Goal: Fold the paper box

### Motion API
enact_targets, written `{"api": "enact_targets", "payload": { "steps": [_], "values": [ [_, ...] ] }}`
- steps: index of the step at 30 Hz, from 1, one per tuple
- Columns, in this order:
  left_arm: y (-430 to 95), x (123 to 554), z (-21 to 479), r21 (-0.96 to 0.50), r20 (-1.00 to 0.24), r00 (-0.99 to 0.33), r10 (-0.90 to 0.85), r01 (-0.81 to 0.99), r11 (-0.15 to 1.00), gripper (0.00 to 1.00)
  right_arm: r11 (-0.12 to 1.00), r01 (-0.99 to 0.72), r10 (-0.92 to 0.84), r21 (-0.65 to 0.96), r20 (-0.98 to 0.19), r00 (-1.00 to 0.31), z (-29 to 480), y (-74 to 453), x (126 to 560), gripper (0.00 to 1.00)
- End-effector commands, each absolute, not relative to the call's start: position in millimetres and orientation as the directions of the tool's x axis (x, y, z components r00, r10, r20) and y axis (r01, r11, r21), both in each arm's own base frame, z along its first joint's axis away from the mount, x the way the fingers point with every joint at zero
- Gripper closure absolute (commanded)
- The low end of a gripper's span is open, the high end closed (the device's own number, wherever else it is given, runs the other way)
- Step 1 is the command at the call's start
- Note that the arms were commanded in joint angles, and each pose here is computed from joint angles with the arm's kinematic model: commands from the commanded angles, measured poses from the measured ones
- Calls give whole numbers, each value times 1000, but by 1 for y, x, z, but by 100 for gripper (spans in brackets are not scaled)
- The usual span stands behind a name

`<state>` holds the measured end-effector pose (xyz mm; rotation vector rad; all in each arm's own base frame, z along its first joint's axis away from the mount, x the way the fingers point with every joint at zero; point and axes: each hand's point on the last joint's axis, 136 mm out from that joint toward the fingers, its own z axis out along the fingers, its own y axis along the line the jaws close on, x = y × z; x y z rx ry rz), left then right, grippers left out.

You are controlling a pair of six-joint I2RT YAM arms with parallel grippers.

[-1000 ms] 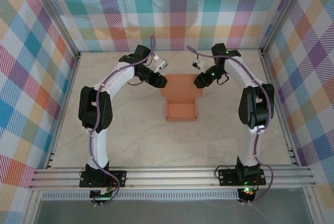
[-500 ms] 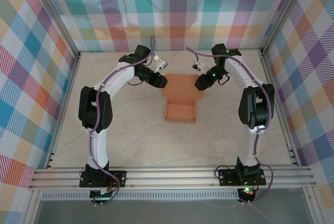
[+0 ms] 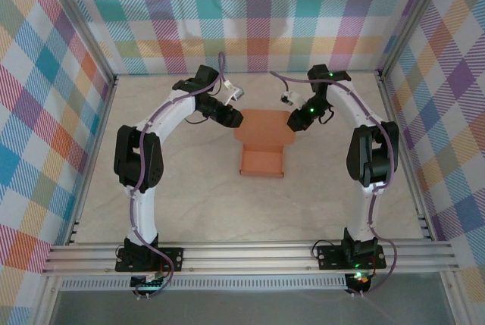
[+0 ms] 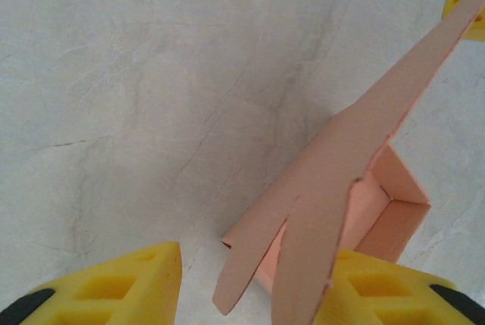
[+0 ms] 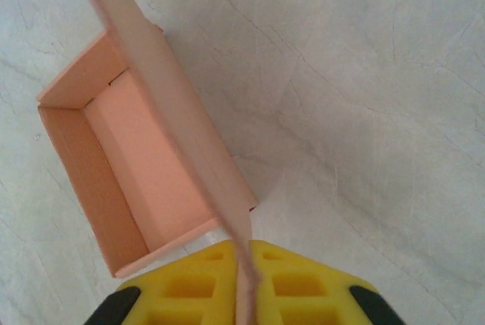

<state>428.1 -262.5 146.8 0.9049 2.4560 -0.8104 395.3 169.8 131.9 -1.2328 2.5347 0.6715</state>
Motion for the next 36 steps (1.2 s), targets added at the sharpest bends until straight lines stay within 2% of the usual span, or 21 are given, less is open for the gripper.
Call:
{"api": "enact_targets", "payload": {
  "steps": [1,10,14,24,32,36],
  "values": [
    [-266,422,159,-399,-549,-707,446,690,603,55,518,-803,-682,293,-425,-595,144,170,393,100],
    [-271,415,153,-352,-533,-656,535,747,565,59,513,-815,-682,270,-449,-578,149,170,393,100],
    [-274,414,150,-365,-518,-658,547,748,555,65,520,-812,-679,264,-449,-581,150,169,394,100],
    [-280,413,149,-390,-515,-664,541,744,542,67,525,-807,-671,270,-452,-588,149,170,395,100],
    [-281,417,154,-385,-526,-664,532,743,547,84,520,-810,-671,272,-457,-584,151,171,395,100],
    [-281,419,156,-382,-528,-673,517,733,563,99,525,-806,-665,276,-458,-590,151,172,395,100]
  ]
}}
